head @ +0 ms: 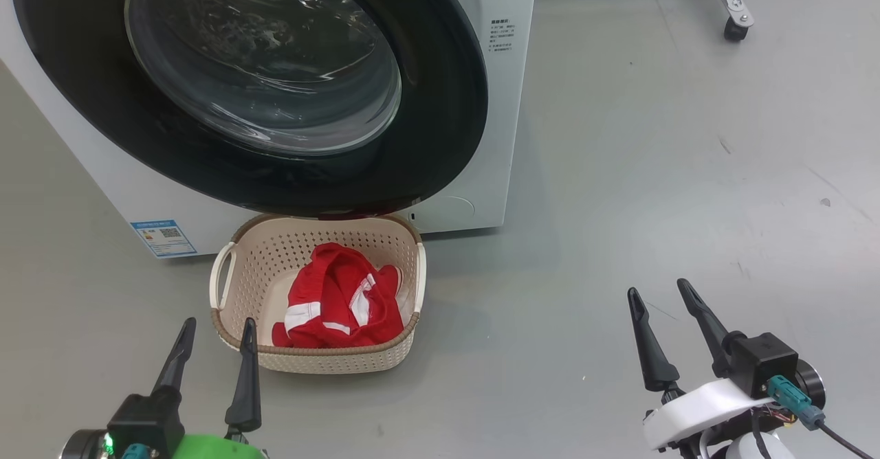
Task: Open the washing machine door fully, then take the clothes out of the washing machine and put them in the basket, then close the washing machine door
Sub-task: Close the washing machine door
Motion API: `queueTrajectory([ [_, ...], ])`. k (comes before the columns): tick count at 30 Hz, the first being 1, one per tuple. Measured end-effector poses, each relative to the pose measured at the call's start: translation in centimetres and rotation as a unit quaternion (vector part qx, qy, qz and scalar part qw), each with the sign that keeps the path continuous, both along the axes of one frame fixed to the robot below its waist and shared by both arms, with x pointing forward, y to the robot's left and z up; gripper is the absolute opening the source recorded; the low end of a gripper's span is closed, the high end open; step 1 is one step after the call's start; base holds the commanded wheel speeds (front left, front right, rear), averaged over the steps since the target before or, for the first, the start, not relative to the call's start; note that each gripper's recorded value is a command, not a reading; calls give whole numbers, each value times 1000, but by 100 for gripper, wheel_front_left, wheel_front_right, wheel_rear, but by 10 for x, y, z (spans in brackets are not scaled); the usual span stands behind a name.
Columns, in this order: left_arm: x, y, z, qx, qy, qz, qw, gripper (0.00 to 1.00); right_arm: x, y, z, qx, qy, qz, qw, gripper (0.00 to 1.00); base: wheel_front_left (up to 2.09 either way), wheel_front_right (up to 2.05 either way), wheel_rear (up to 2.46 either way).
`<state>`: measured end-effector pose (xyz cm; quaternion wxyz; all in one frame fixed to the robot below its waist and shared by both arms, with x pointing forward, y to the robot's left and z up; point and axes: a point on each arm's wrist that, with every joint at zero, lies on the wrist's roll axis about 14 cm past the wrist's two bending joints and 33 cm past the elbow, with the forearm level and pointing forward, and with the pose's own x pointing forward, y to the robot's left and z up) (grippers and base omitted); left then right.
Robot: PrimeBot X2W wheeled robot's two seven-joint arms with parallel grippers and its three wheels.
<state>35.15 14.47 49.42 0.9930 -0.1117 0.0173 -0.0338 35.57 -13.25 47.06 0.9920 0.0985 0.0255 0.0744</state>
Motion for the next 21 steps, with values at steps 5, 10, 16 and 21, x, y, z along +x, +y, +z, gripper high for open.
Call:
queueTrajectory([
  [5,-1,0,0,3,0,2,1000,100,0,1,1,0,-1,2,1000,100,0,0,0],
  [10,-1,1,1,7,-1,4,1000,100,0,2,1,0,-2,2,1000,100,0,0,0],
  [16,-2,3,2,8,-2,9,1000,100,0,2,2,1,-4,4,1000,0,0,0,0],
  [21,-2,1,2,6,0,9,1000,100,0,3,3,1,-4,4,1000,0,0,0,0],
])
